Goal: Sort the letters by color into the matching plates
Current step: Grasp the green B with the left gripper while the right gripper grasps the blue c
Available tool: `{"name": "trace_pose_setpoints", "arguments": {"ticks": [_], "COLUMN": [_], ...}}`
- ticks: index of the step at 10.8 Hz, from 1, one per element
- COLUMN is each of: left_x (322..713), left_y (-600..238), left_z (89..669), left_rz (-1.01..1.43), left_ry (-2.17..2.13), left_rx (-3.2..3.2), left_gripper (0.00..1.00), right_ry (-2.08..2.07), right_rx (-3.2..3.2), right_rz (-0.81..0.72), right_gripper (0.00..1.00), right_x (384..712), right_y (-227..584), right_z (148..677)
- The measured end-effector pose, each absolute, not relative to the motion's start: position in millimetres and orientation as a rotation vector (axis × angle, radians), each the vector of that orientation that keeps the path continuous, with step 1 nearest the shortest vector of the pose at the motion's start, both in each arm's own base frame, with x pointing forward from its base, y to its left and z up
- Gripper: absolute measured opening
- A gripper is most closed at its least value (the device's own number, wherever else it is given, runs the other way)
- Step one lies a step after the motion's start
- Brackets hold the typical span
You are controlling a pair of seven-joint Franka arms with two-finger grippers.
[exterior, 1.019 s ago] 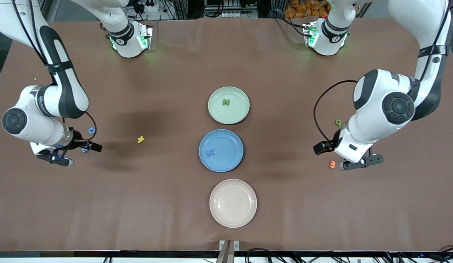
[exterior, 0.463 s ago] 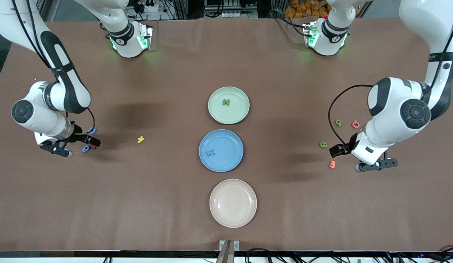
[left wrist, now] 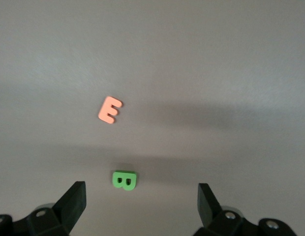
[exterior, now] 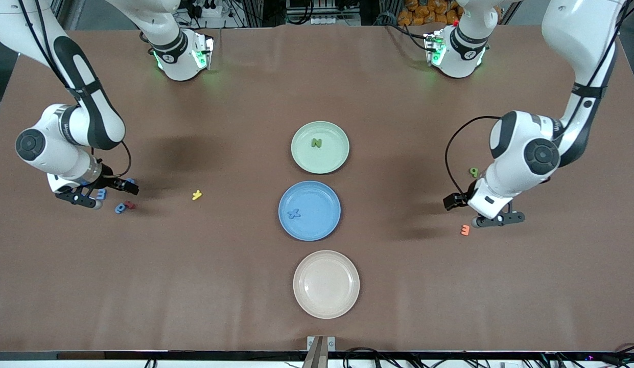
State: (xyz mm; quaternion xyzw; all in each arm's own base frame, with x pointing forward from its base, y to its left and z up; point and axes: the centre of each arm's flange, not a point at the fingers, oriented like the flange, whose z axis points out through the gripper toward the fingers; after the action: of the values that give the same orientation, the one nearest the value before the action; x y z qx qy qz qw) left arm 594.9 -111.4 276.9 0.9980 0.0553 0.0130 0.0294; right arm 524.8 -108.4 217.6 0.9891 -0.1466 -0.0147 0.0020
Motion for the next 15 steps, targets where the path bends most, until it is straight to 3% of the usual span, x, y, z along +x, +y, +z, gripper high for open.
{"name": "trace_pose_setpoints", "arguments": {"ticks": [3,12,15], "left_x": [569,551,550], "left_y": [-108,-96,-96], "left_z": [241,201,194], "left_rz": [0.013,-0.081,-0.092], "left_ry": [0.172,0.031,0.009], "left_rx": [3.074,3.146,3.151], "left_gripper": [1.00,0.99,0.98], "right_ry": [-0.434,-0.382,-0.379], "right_rx": [3.109,3.118,3.120], "right_rz": [-0.025,-0.004,-0.026], "right_gripper": [1.00,1.00,0.93], "right_x": [513,489,483], "right_y": [-113,-127,-125], "right_z": [207,187,182]}}
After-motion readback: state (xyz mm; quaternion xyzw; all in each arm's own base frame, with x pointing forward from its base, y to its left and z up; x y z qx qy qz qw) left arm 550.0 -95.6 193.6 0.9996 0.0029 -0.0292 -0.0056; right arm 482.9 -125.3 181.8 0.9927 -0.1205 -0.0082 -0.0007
